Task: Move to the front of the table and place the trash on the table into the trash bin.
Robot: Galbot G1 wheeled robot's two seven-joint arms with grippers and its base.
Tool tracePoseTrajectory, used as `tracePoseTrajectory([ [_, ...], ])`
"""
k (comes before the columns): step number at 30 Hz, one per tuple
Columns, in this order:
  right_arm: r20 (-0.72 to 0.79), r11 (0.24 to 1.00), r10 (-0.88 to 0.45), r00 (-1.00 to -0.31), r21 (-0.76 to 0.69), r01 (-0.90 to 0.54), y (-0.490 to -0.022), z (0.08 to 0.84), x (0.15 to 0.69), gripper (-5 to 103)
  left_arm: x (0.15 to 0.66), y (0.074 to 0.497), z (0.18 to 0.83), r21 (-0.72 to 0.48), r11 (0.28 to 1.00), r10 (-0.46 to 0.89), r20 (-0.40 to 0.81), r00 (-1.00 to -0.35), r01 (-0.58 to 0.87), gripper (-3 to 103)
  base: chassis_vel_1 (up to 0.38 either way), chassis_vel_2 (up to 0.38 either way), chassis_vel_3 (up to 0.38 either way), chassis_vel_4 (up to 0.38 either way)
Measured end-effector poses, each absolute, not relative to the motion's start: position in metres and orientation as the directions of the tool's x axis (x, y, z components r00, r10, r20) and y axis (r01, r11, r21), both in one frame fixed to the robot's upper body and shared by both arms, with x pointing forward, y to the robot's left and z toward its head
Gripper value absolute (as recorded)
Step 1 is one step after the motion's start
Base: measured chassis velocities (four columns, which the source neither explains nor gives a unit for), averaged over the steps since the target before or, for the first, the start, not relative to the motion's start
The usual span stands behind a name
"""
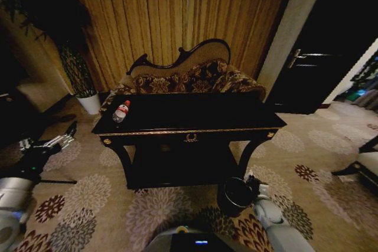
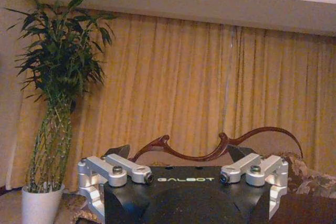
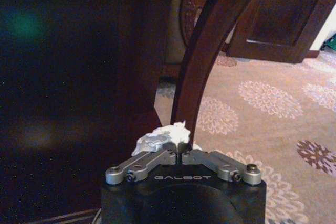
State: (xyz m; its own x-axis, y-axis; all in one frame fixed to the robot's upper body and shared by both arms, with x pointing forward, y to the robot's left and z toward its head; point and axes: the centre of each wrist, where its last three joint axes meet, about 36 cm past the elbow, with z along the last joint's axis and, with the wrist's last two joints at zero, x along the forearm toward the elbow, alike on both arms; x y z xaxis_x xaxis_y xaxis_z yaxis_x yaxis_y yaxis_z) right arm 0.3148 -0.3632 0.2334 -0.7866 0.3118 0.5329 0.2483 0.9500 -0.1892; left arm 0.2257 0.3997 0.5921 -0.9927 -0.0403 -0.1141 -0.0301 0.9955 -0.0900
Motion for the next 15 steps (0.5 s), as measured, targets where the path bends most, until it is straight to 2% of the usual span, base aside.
tracePoseTrajectory([
  [15, 0.548, 0.948, 0.319, -0.774, -0.195, 0.253, -0.359, 0.215, 0.312, 1, 0.226, 0.4, 0.591, -0.093, 0.995, -0.04, -0.114, -0.993, -0.03, 100, 0.0, 0.0, 0.0, 0.0],
])
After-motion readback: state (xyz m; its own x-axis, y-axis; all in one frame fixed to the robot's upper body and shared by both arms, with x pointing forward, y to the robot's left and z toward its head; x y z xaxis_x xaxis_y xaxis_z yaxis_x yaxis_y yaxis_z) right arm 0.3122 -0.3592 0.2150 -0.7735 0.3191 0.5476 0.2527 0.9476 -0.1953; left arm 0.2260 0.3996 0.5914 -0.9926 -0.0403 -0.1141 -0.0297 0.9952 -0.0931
